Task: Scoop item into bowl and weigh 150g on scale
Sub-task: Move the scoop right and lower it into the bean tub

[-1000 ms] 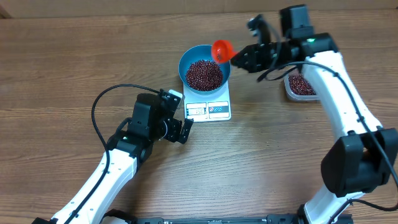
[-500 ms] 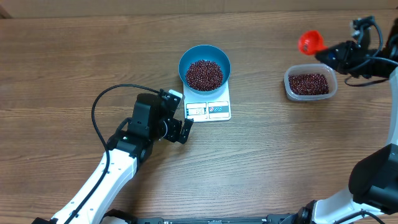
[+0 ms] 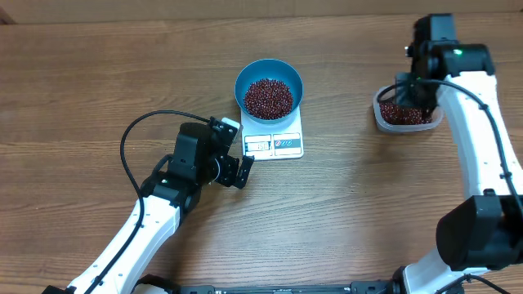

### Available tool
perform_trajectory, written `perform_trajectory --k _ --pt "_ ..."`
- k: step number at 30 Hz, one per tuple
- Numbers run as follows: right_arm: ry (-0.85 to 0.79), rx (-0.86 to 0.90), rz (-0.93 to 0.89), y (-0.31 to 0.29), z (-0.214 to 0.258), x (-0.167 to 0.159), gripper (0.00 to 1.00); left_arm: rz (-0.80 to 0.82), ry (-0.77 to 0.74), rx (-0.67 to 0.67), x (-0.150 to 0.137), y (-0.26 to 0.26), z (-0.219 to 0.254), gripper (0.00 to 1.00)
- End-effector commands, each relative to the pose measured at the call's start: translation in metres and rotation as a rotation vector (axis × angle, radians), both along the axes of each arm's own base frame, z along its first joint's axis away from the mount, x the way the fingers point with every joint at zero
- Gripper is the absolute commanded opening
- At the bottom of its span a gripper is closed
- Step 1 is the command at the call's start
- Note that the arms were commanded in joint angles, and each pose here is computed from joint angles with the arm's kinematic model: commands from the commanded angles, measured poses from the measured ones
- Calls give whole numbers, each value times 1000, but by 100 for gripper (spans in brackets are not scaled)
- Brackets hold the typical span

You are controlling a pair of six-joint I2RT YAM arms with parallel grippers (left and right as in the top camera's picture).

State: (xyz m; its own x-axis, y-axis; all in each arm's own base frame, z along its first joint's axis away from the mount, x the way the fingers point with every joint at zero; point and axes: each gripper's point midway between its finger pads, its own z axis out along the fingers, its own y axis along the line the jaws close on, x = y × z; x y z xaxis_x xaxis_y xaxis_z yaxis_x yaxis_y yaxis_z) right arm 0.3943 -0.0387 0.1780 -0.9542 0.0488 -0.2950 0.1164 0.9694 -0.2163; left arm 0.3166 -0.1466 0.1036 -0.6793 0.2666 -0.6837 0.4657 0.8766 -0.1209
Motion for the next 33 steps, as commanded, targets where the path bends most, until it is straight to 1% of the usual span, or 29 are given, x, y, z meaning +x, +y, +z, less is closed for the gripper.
perform_trajectory --k 1,2,5,8,12,13,19,22,23,26,27,29,30,31,32,33 --pt "-45 -227 -64 -18 26 -1 4 10 9 1 0 1 -3 100" --pt "-47 -250 -78 -19 27 -2 4 10 9 1 0 1 -3 100" --pt "-40 -248 -88 -18 27 -5 4 10 9 1 0 1 -3 100" --pt "-44 -182 -107 -10 22 -5 4 10 9 1 0 1 -3 100" --pt "-51 97 -211 3 8 -4 4 10 8 0 0 0 -3 100" --pt "-49 209 -222 7 5 -2 4 10 9 1 0 1 -3 100" --pt "-71 627 -262 13 -12 6 4 10 8 0 0 0 -3 100" --pt "-91 757 -254 18 -26 9 4 10 9 1 0 1 -3 100" --pt "-91 781 -285 18 -34 9 4 10 8 0 0 0 -3 100" --pt "-102 792 -338 16 -50 11 5 10 8 0 0 0 -3 100" --pt "-104 796 -349 16 -54 11 9 10 8 0 0 0 -3 100" --pt "-99 804 -375 16 -63 9 28 10 9 1 0 1 -3 100" --pt "-94 804 -376 17 -64 8 43 10 8 0 0 0 -3 100" --pt "-87 804 -381 17 -66 6 67 10 8 0 0 0 -3 99" --pt "-84 802 -386 15 -66 5 80 10 8 0 0 0 -3 100" --pt "-80 796 -398 12 -67 3 91 10 8 0 0 0 -3 100"
